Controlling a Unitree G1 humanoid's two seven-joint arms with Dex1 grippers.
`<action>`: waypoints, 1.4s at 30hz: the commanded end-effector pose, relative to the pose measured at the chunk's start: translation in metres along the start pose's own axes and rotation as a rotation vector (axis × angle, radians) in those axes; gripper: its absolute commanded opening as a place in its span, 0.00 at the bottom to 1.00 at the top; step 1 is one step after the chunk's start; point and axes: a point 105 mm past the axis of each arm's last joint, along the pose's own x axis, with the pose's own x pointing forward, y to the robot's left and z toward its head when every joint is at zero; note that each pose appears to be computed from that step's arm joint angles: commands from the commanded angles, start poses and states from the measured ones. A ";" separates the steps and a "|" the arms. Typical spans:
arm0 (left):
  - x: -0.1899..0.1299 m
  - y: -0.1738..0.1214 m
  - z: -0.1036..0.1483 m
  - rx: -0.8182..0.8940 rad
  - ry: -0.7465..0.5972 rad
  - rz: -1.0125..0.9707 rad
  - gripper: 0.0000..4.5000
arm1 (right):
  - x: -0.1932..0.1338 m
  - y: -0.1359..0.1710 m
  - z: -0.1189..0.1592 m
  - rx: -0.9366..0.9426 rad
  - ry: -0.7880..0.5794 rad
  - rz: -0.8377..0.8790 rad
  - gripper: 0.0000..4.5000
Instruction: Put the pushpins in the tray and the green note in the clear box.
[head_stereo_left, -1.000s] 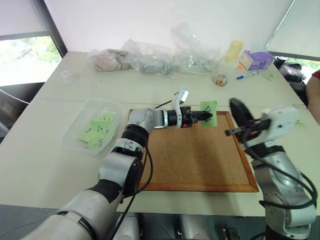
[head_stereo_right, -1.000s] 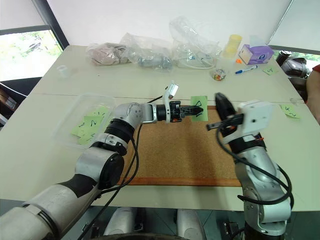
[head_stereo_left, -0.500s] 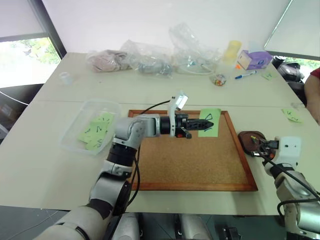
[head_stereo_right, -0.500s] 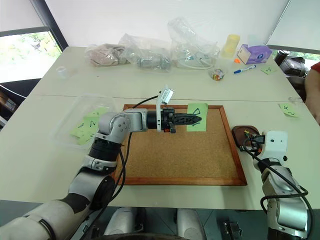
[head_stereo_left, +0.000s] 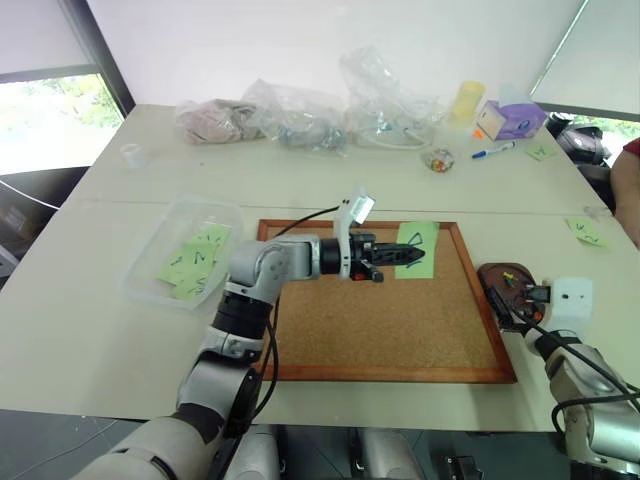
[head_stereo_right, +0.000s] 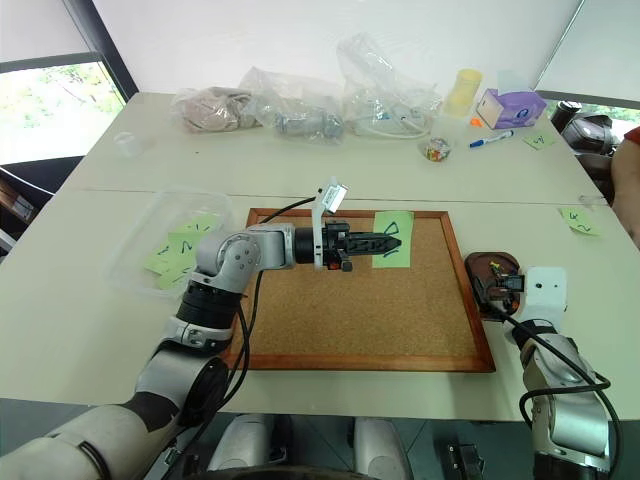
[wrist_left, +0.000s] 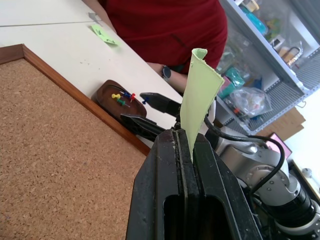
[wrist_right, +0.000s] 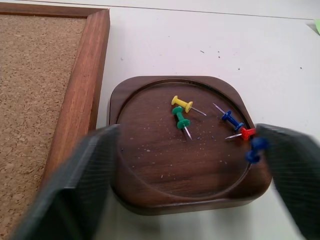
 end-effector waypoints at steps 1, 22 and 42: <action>0.004 -0.011 0.007 0.039 -0.015 -0.038 0.00 | -0.001 -0.005 0.014 0.007 -0.058 -0.016 0.99; 0.002 -0.006 0.025 0.081 -0.089 -0.001 0.00 | -0.009 -0.004 0.039 0.273 -0.150 0.043 0.99; -0.256 0.000 0.078 0.333 0.091 0.707 0.00 | -0.055 0.204 0.080 -0.134 -0.173 0.992 0.99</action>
